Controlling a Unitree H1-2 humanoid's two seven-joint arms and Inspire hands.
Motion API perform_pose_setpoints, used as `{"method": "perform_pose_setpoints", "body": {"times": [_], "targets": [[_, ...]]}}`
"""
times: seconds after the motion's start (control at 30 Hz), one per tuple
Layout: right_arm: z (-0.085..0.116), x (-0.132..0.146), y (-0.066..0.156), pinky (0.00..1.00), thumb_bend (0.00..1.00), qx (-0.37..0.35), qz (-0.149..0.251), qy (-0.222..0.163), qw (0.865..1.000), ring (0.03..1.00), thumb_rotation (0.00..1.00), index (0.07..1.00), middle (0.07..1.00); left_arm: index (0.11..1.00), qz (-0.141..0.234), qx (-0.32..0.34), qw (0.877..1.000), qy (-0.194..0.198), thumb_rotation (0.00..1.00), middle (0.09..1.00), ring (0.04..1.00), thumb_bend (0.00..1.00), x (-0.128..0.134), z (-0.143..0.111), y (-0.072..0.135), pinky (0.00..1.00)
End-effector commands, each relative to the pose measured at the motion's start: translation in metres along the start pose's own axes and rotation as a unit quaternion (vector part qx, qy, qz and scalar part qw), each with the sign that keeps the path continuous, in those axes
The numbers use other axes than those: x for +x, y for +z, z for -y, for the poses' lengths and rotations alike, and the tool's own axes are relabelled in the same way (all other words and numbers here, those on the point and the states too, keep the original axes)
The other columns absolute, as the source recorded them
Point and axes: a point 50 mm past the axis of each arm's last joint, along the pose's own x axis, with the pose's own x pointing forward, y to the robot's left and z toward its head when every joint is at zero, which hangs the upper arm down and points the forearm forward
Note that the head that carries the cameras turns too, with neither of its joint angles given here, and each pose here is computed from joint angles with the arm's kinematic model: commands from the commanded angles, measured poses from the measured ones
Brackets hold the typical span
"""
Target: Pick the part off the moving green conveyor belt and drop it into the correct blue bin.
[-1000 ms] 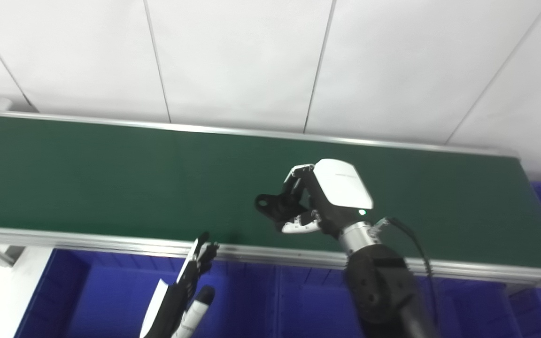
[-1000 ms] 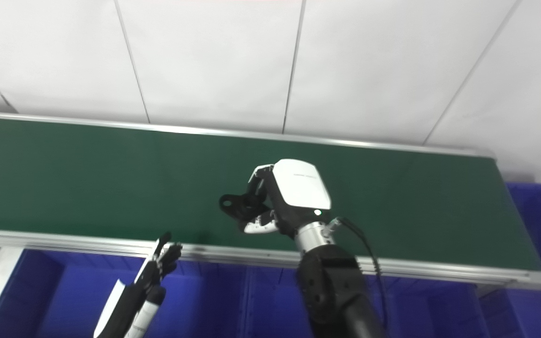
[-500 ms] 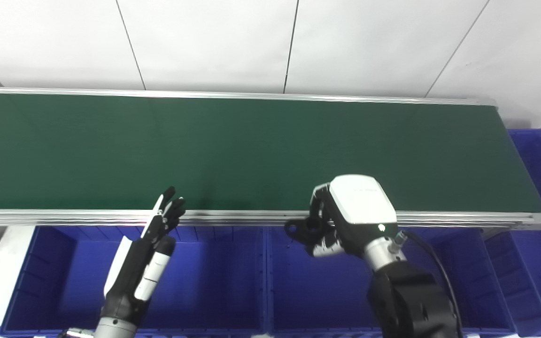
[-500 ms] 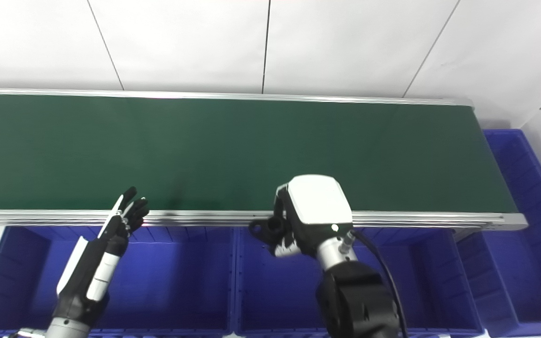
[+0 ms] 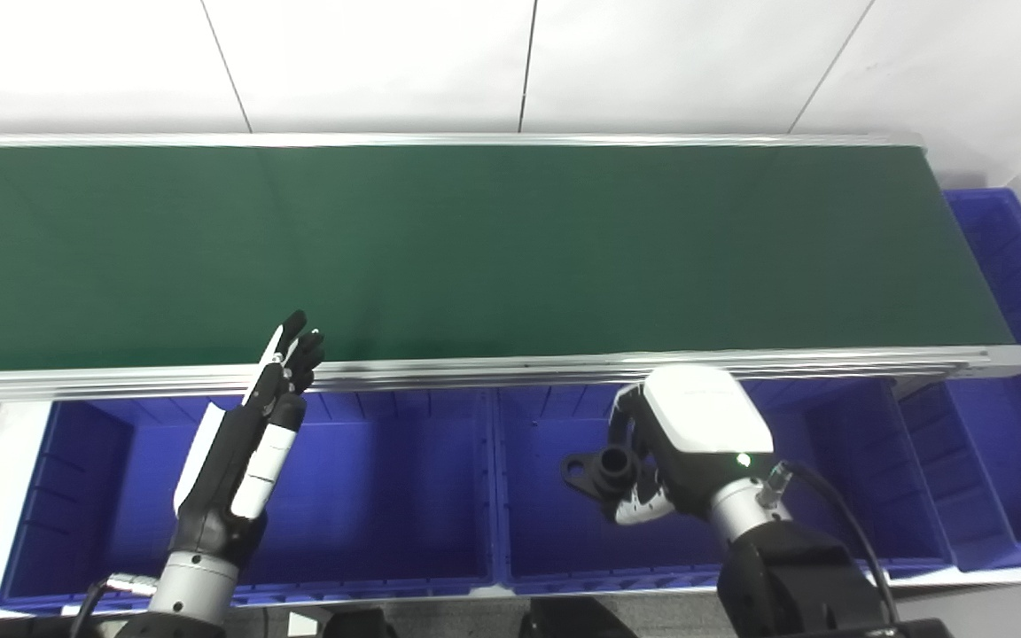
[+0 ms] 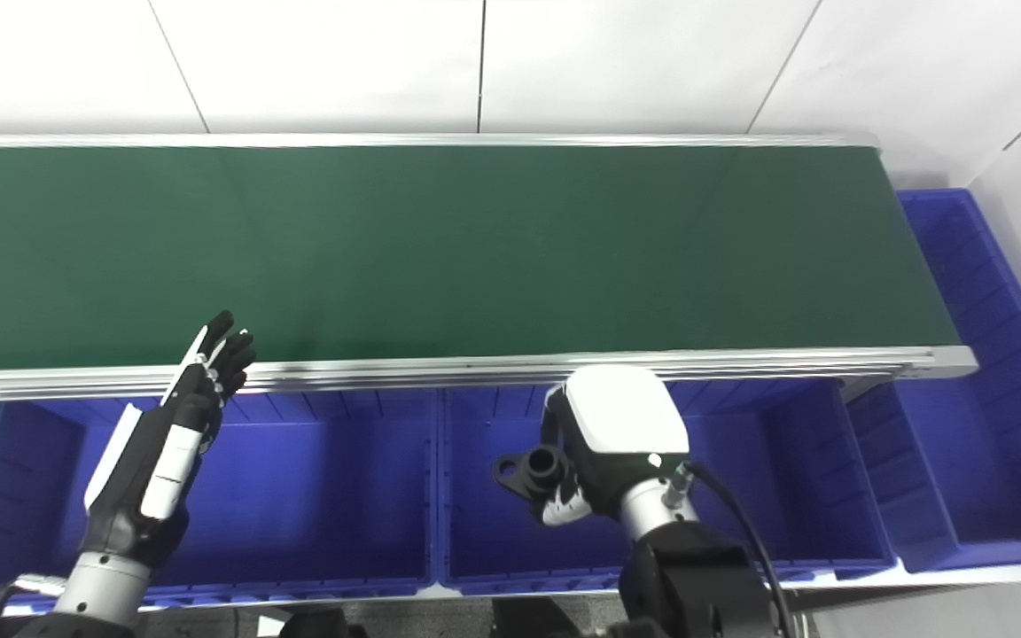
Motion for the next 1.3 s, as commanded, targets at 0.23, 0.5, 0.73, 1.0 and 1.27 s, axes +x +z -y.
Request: {"method": "perform_pose_setpoints", "body": {"times": [0.23,0.5,0.73,1.0,1.27], "targets": [[-0.002,0.004,-0.008,0.57,0.97,-0.08,0.001,-0.021,0.997,0.657,0.52,0.727,0.721,1.0,0.029,0.011,1.0,-0.001,0.99,0.96,0.946,0.67,0.0,0.004,0.012,0.96],[-0.005,0.003,-0.012,0.86,1.0,-0.086,0.005,-0.015,0.996,0.845,0.77,0.85,0.87,1.0,0.031,0.004,0.999,0.0,0.98,0.961,0.94,0.69,-0.002,0.009,0.011,0.96],[-0.005,0.0,-0.015,0.89,1.0,-0.065,0.01,-0.018,0.998,0.845,0.82,0.861,0.865,1.0,0.035,0.008,0.999,0.005,0.99,0.951,0.933,0.68,-0.005,0.015,0.009,0.95],[0.0,-0.02,-0.005,0.66,0.93,0.178,0.11,-0.119,0.971,0.731,0.87,0.788,0.783,1.0,0.041,0.009,0.999,0.009,0.99,0.936,0.918,0.69,-0.01,0.028,0.006,0.92],[-0.031,-0.029,0.019,0.68,0.66,0.597,0.189,-0.255,0.736,0.737,0.79,0.768,0.771,1.0,0.041,0.013,0.999,0.015,0.98,0.925,0.914,0.7,-0.016,0.043,-0.002,0.9]]}}
